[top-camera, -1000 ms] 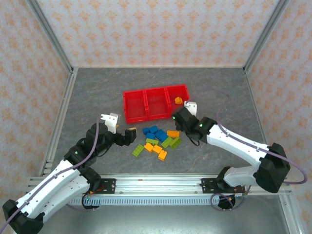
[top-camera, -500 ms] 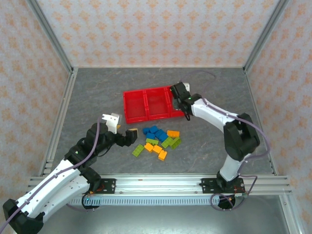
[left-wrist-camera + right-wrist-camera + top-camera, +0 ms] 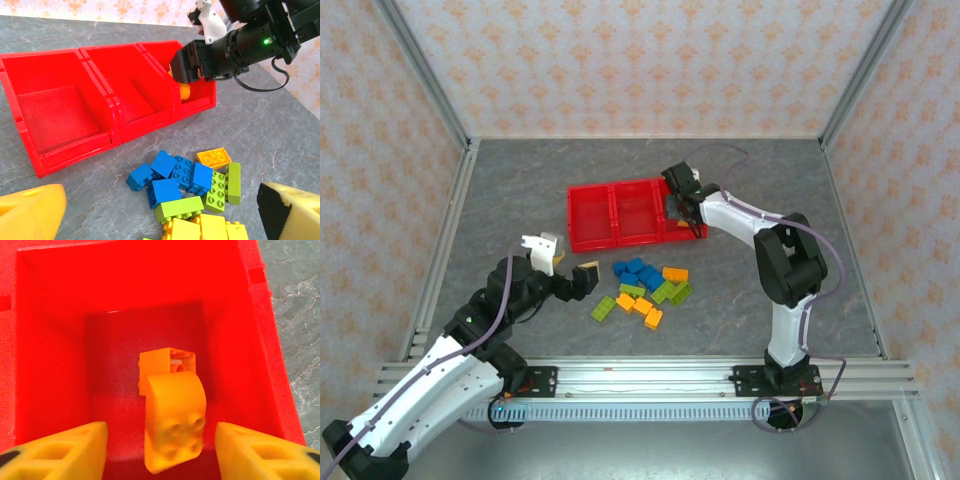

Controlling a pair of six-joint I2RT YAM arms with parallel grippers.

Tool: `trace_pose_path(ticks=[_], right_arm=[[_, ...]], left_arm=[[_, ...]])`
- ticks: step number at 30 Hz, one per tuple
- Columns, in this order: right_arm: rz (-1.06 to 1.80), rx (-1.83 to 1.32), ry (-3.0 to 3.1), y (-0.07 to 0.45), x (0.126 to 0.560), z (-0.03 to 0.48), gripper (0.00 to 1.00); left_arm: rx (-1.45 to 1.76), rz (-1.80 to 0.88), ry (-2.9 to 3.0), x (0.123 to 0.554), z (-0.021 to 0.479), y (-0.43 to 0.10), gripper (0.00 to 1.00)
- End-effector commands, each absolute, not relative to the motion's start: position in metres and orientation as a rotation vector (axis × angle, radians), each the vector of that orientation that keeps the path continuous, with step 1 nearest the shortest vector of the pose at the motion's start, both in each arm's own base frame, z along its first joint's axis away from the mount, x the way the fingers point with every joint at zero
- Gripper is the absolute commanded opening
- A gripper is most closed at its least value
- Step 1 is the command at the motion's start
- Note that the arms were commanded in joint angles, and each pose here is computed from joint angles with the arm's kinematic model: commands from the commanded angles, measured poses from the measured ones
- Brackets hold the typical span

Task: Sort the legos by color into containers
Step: Place the lego in the container.

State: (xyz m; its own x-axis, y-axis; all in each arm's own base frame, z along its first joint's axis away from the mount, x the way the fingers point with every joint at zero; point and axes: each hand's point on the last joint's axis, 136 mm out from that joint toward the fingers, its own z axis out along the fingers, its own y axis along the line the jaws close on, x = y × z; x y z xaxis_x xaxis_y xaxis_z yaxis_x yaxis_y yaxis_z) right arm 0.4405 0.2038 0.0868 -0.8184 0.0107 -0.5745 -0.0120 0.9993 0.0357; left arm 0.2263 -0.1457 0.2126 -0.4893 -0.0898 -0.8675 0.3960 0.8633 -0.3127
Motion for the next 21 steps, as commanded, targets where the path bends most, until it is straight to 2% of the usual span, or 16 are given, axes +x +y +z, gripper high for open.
trace_pose_path(ticks=[1, 7, 13, 17, 21], right_arm=[[0.127, 0.009, 2.491, 0.208, 0.437, 0.115, 0.67], [0.176, 0.037, 2.461, 0.202, 0.422, 0.142, 0.70], [0.295, 0.065, 2.420, 0.195, 0.389, 0.177, 0.70], [0.404, 0.159, 2.464, 0.190, 0.355, 0.172, 0.80], [0.472, 0.236, 2.516, 0.201, 0.304, 0.154, 0.83]], left_arm=[[0.242, -0.567, 2.018, 0.230, 0.207, -0.149, 0.99], [0.257, -0.560, 2.103, 0.235, 0.191, -0.156, 0.99], [0.277, -0.576, 2.118, 0.235, 0.188, -0.160, 0.99], [0.268, -0.559, 2.132, 0.237, 0.186, -0.159, 0.99], [0.218, -0.508, 2.131, 0.241, 0.190, -0.151, 0.99]])
